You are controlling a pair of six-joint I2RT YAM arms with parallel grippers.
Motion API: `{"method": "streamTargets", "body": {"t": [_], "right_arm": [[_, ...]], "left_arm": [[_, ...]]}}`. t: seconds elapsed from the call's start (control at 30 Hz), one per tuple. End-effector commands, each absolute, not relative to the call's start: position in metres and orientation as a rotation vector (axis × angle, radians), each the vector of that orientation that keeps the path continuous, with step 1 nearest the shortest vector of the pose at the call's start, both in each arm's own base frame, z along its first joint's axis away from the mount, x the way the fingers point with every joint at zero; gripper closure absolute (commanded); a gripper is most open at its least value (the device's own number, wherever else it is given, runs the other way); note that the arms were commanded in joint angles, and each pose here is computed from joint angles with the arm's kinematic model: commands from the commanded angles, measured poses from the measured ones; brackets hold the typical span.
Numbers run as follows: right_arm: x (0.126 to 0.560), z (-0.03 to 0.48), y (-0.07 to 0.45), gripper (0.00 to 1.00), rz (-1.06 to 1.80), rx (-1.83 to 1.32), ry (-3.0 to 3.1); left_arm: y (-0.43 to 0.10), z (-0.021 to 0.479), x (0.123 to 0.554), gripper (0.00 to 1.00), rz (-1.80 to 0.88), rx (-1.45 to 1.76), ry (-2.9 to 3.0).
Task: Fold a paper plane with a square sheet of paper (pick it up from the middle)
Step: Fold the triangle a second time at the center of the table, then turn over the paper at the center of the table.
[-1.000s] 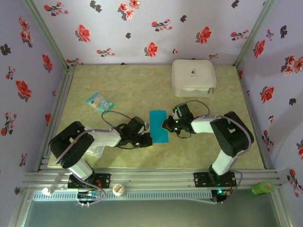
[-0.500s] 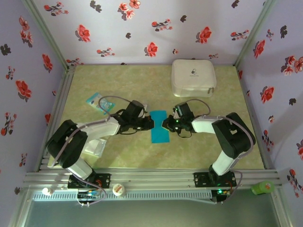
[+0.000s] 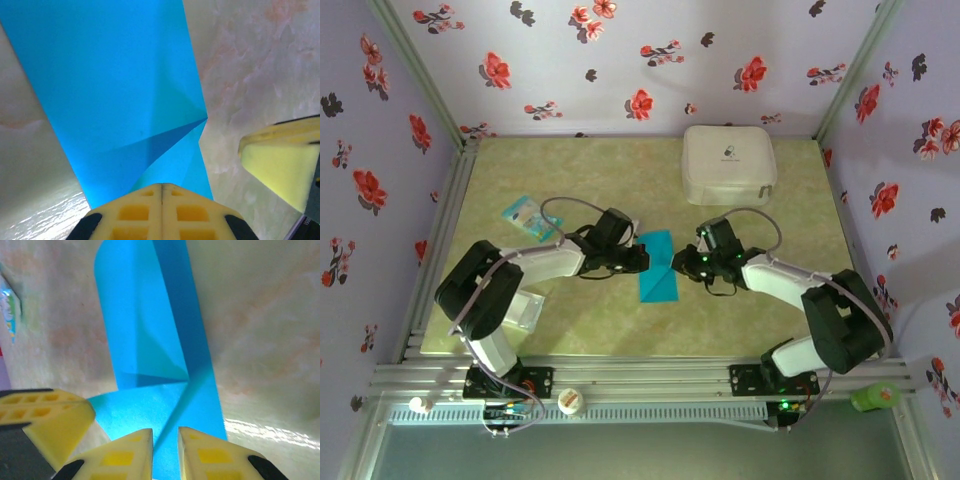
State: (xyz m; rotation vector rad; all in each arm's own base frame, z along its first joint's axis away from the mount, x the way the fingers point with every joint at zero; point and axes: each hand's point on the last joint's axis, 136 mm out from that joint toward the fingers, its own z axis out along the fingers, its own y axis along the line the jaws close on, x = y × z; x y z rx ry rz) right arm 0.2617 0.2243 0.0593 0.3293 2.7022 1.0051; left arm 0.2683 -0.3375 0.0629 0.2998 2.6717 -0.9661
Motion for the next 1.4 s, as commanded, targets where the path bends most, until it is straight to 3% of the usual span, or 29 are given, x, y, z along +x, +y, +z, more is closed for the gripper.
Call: {"method": "streamTargets", "body": {"t": [0.0,0.2,0.6,1.37], "right_arm": [[0.25,0.05,0.213,0.78,0.939,0.353,2.749],[0.248,0.048,0.218,0.65,0.987,0.384,2.764],[0.231,0.036,0.221,0.57,0.993,0.425,2.833],[0.221,0.024,0.24,0.58,0.995,0.374,2.896]], "left_arm": [[-0.34,0.055,0.266,1.0,-0.953,0.351,2.699],[-0.336,0.034,0.262,1.0,-0.911,0.359,2.753],[-0.334,0.006,0.248,1.0,-0.874,0.382,2.819],[-0.335,0.006,0.246,1.0,-0.877,0.381,2.818]]}}
